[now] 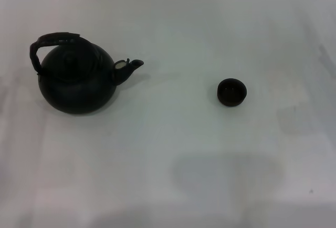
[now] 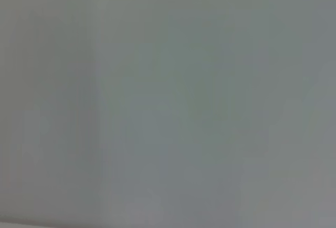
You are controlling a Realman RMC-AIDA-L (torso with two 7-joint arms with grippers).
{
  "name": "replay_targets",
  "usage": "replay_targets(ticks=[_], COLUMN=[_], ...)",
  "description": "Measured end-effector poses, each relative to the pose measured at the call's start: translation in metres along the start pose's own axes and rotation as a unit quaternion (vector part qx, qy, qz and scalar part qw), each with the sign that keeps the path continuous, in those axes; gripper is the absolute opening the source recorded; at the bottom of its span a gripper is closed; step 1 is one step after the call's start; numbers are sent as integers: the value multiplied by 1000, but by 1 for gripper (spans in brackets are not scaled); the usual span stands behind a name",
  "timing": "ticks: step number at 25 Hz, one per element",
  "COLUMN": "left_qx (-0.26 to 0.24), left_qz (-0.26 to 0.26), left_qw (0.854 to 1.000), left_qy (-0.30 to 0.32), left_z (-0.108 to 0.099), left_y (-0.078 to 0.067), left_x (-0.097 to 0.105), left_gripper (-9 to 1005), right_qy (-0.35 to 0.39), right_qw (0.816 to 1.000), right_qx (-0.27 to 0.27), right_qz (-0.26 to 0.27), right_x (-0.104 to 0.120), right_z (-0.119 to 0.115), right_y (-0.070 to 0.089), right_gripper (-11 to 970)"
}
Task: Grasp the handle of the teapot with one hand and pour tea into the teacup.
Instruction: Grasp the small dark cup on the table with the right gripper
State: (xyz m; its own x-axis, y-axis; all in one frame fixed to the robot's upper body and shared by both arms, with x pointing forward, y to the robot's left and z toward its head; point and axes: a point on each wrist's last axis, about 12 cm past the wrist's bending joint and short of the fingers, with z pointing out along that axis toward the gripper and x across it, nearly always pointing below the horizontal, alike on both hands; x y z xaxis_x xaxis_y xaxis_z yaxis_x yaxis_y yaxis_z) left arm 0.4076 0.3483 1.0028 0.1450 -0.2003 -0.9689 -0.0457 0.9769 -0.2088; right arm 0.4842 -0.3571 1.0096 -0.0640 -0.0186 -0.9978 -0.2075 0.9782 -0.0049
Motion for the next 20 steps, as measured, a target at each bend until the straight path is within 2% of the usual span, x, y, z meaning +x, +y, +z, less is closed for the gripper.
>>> replay_targets(ticks=[6,20], left_qx=[34,45], left_qz=[16,38], left_qw=[999,998], left_qy=[16,0], left_z=[2,-8], left_y=[-4,-1], left_x=[2,-3], left_gripper=[878,877], right_qy=[4,8], right_qw=[1000,1000], right_qx=[2,5], right_qz=[5,11], right_x=[3,5], right_z=[-2,-3], right_y=[1,2], right_gripper=[841,842])
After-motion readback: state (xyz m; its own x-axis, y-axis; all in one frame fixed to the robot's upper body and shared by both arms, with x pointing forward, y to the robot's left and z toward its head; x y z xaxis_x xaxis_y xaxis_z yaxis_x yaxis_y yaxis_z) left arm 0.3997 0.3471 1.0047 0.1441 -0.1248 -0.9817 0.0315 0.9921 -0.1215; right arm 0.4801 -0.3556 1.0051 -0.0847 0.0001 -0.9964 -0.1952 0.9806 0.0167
